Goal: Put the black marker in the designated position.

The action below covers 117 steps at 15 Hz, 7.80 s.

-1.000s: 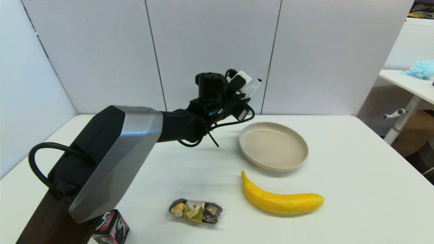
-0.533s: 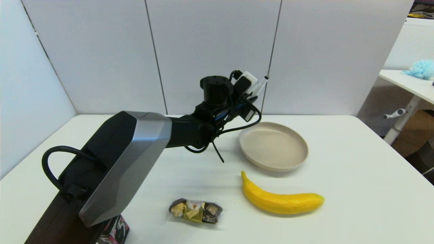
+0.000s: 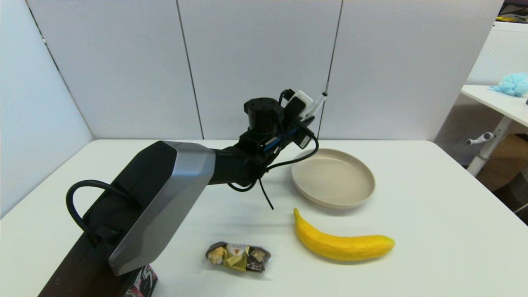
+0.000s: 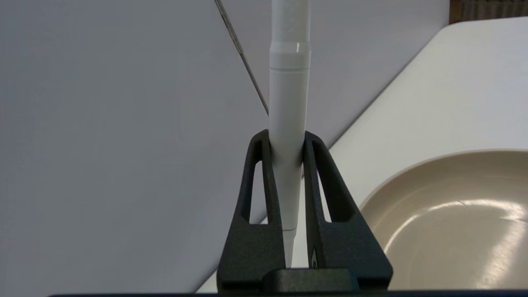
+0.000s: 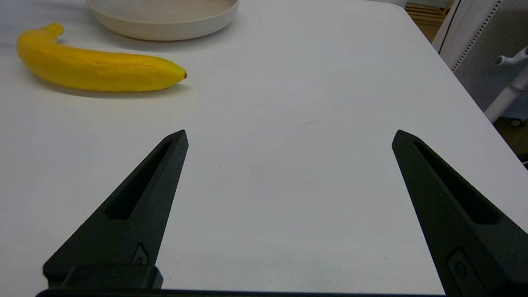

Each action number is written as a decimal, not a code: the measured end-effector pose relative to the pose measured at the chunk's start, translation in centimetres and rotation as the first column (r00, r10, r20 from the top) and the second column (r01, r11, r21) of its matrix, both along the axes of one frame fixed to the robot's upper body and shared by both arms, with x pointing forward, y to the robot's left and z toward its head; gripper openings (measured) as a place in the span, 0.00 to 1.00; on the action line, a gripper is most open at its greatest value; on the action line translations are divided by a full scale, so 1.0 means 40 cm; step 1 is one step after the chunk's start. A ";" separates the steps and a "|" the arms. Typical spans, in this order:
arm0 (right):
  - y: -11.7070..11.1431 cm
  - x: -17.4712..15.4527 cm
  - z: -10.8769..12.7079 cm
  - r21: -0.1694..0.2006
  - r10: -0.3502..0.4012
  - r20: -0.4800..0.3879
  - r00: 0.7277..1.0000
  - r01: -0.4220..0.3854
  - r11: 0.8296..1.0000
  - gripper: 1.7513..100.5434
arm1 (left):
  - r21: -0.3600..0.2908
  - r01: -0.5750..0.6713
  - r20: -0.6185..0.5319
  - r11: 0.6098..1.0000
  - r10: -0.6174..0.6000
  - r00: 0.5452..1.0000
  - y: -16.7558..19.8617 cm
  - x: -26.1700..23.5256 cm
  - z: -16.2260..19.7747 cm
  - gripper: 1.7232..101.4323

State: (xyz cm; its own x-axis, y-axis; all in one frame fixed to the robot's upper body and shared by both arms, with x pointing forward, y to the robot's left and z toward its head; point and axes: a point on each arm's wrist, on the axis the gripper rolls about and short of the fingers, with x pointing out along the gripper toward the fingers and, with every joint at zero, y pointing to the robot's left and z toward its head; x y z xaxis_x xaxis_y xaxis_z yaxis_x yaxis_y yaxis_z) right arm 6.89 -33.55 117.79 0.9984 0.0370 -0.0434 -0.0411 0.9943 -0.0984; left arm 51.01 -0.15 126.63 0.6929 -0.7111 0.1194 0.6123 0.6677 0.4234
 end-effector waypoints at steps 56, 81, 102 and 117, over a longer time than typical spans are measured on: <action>0.000 0.000 0.000 0.000 -0.001 0.000 1.000 0.001 1.000 0.97 | 0.274 -0.180 -0.196 0.945 0.238 0.951 0.257 -0.269 0.303 0.92; 0.000 0.000 0.000 0.000 -0.001 0.000 1.000 0.001 1.000 0.97 | -0.138 -0.577 -0.187 0.805 0.551 0.813 0.832 -1.052 -0.048 0.96; 0.000 0.000 0.000 0.000 -0.001 0.000 1.000 0.001 1.000 0.97 | -0.222 -0.710 -0.376 0.669 0.613 0.695 0.837 -1.103 -0.209 0.96; 0.000 0.000 0.000 0.011 -0.001 0.000 1.000 0.001 1.000 0.97 | -0.221 -0.710 -0.376 0.669 0.613 0.695 0.837 -1.103 -0.209 0.96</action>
State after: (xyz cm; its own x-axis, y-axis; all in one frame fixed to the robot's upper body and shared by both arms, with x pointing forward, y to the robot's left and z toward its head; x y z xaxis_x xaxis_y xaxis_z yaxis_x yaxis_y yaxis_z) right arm 6.89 -33.55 117.80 0.9984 0.0366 -0.0427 -0.0402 0.9954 -0.0874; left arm 6.91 33.34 118.28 1.0000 -0.0004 0.0040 0.0004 1.0000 0.0028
